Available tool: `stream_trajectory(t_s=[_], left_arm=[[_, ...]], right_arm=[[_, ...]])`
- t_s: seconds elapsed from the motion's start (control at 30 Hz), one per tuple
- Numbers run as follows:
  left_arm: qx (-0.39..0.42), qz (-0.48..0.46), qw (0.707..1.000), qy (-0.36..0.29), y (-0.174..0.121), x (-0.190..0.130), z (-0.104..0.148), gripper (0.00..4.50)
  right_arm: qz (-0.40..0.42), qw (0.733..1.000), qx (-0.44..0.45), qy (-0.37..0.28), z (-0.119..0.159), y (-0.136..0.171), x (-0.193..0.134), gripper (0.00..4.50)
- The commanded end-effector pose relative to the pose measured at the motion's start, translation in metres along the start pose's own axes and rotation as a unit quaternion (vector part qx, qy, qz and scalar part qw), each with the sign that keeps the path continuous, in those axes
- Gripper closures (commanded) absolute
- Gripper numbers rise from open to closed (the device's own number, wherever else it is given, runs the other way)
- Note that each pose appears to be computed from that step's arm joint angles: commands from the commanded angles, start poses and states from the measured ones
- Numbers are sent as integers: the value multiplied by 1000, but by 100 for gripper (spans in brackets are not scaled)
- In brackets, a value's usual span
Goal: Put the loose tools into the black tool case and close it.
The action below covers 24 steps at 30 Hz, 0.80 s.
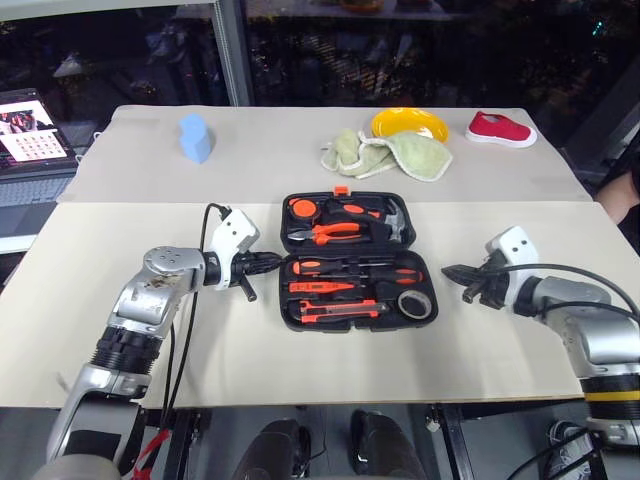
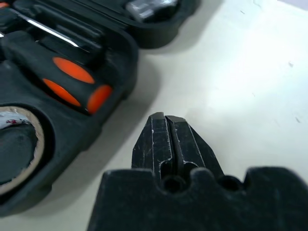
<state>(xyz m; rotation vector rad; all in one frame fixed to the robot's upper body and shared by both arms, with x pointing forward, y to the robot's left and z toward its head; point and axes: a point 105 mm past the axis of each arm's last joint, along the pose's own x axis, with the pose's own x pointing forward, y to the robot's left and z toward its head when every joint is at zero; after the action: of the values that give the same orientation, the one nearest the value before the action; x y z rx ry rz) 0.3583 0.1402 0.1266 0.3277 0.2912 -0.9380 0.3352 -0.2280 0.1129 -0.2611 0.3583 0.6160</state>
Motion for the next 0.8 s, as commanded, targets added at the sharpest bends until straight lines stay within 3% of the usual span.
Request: stream_trajectory(t_s=[0.03,0.23,0.57,0.8], left_arm=[[-8,25,999,22,8,-2,-9,444],[-14,40,999,29,15,-17,-10,444],[-16,-39,999,23,-33,3,-10,444],[-13,-60,998,34,-44,0,-16,444]], right_arm=[[-2,1000,-19,-23,14,-3,4,450],[3,1000,-24,-20,12,-2,7,450],[40,998,-34,-20,11,13,10,450],[94,993,-62,-20,10,38,2,450]])
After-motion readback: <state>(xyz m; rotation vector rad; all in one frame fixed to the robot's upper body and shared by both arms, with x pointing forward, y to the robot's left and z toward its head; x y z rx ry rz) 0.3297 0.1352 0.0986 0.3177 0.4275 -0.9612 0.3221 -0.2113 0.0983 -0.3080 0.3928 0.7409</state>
